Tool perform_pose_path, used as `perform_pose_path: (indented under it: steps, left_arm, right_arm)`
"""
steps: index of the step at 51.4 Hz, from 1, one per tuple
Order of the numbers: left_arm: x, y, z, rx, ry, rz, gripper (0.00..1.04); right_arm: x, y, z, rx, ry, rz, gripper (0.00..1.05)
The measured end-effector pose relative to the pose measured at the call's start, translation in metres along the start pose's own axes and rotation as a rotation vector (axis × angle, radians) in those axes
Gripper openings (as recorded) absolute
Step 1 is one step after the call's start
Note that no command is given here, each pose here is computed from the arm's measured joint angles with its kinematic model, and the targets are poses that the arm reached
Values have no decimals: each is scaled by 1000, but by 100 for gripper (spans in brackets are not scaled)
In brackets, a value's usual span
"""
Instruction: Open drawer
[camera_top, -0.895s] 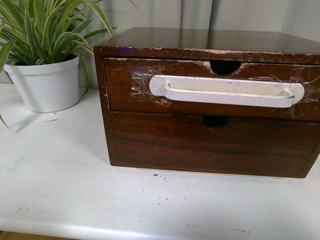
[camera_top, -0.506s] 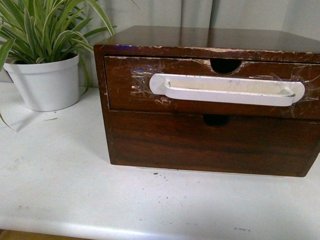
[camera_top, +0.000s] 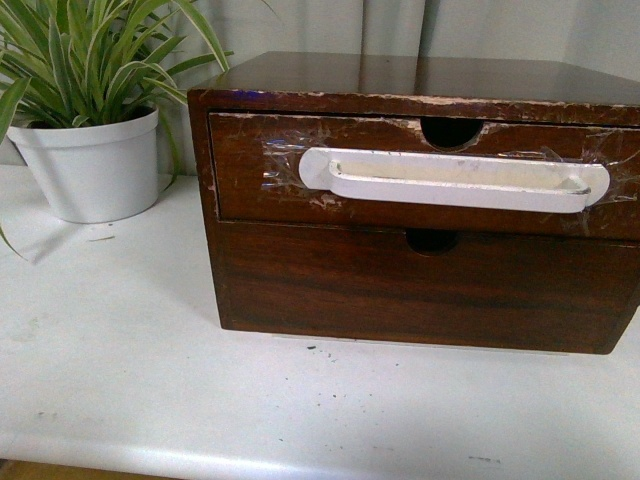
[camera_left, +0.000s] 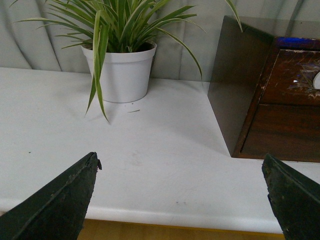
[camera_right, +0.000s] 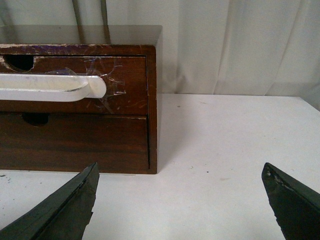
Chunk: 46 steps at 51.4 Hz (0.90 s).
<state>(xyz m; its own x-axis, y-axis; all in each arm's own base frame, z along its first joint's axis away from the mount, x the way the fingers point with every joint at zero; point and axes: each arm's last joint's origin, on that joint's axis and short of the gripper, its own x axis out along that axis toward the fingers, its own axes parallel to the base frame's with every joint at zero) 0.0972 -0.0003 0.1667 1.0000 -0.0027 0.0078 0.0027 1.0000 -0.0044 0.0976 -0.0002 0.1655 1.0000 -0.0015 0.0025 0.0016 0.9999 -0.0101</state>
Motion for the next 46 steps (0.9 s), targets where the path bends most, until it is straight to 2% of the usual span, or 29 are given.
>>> perform_pose_path:
  steps: [46]
  left_arm:
    - [0,0,0,0,0,0,98]
  right_arm:
    - [0,0,0,0,0,0,96]
